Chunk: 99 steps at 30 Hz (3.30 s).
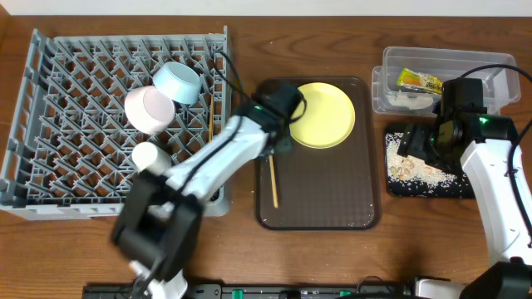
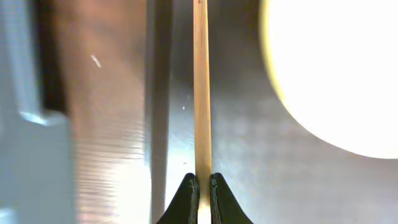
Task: Sort waste into correct bins and load items into the dishwasher rack
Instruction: 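Carry the chopstick leftward and place it in the rack, then reach the left gripper to the yellow plate rim and grasp it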
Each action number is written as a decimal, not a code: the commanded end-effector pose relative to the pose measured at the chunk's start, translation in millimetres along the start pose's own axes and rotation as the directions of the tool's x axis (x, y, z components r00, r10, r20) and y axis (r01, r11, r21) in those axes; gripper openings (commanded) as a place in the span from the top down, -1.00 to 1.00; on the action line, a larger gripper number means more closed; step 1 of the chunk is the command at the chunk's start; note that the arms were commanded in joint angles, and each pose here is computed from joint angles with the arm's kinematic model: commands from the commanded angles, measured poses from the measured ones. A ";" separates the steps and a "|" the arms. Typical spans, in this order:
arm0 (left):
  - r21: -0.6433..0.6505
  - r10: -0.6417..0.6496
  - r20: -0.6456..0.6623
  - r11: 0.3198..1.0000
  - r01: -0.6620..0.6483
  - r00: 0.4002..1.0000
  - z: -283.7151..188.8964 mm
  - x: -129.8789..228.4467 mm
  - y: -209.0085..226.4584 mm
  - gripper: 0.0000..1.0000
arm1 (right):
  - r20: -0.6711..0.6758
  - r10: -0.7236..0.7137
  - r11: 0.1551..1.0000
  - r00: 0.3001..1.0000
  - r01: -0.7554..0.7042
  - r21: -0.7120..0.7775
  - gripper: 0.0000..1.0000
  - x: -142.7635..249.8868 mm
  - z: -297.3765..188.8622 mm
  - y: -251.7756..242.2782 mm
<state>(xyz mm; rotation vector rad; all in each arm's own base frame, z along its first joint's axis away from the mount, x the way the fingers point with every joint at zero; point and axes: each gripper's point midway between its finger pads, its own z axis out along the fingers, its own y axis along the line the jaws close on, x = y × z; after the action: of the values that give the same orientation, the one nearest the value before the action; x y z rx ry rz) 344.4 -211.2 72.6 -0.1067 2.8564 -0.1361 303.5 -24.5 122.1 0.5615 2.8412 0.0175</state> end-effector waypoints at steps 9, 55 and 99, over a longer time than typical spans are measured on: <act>0.004 0.205 0.293 0.977 -0.215 0.934 -114.2 -64.4 63.2 0.88 | 0.024 -0.002 1.000 1.000 0.002 -0.006 -0.65 -5.6 -6.8 -1.3; 0.058 0.459 0.499 0.829 -0.557 0.735 -106.6 -91.5 -46.4 -0.10 | 0.024 -0.003 1.000 1.000 0.003 -0.006 -0.66 -5.4 -6.8 -0.9; 0.093 0.765 0.300 0.571 -0.816 0.570 88.7 21.6 -150.9 0.56 | 0.012 -0.004 1.000 1.000 0.004 -0.003 -0.66 -2.6 -6.8 -1.8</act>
<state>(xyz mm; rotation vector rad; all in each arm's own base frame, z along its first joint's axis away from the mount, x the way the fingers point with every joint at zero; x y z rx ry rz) 357.4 -374.6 7.6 1.1263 2.3191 -0.2557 300.7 -24.3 121.4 0.5630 2.8525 0.0154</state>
